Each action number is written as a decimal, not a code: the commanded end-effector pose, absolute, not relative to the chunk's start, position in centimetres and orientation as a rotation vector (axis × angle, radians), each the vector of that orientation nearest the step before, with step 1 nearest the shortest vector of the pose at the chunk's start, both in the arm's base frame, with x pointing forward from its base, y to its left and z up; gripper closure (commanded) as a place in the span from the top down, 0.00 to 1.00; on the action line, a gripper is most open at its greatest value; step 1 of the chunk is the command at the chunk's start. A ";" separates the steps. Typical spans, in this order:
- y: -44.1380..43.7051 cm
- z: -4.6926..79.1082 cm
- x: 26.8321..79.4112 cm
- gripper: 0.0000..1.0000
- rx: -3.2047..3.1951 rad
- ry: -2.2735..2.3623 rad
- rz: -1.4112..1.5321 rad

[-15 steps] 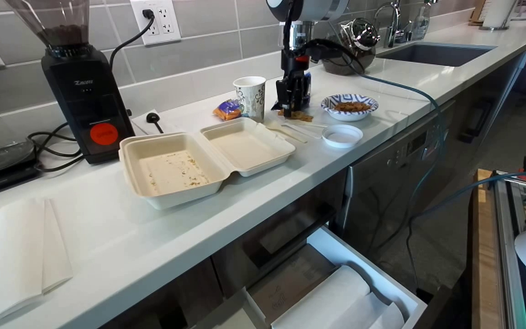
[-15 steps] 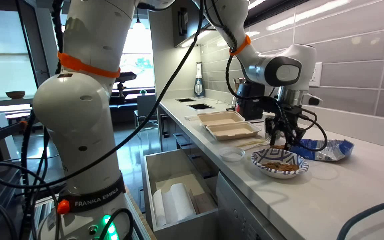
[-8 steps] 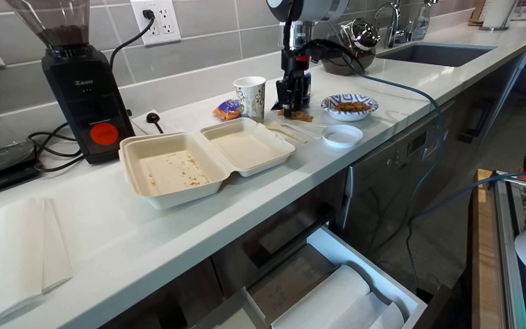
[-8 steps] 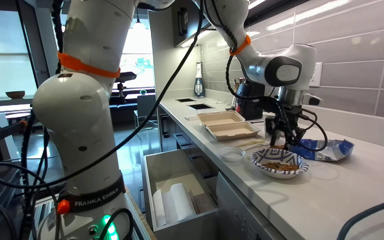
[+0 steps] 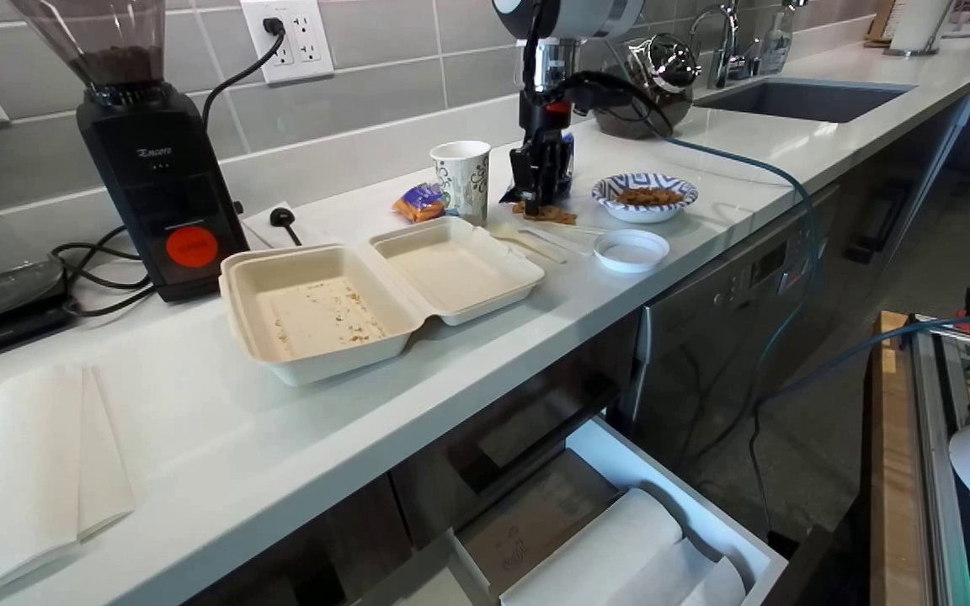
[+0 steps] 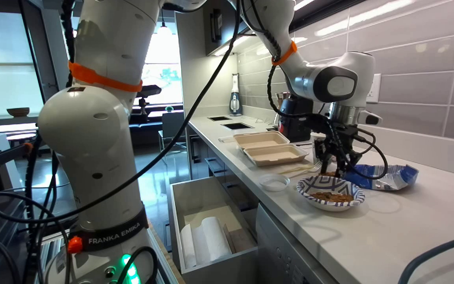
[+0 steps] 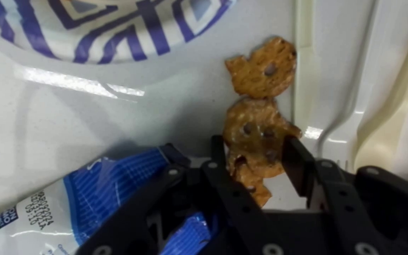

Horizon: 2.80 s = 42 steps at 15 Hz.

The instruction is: Move the cookie on the counter to the slightly to the left

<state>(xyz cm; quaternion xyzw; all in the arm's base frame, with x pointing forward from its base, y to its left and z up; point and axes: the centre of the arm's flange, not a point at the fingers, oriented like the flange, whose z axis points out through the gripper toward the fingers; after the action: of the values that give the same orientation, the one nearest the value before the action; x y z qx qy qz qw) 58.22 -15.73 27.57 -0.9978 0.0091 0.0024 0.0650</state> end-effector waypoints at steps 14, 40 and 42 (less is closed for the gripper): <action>-16.1 27.8 58.0 0.39 -2.966 0.050 0.025; -16.8 28.6 57.2 0.22 -2.934 0.089 -0.014; -16.8 28.5 57.1 0.21 -2.932 0.088 -0.015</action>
<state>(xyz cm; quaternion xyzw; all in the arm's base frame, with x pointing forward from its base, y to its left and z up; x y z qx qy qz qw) 57.97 -16.80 28.21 -0.9957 0.0328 -0.0112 0.0858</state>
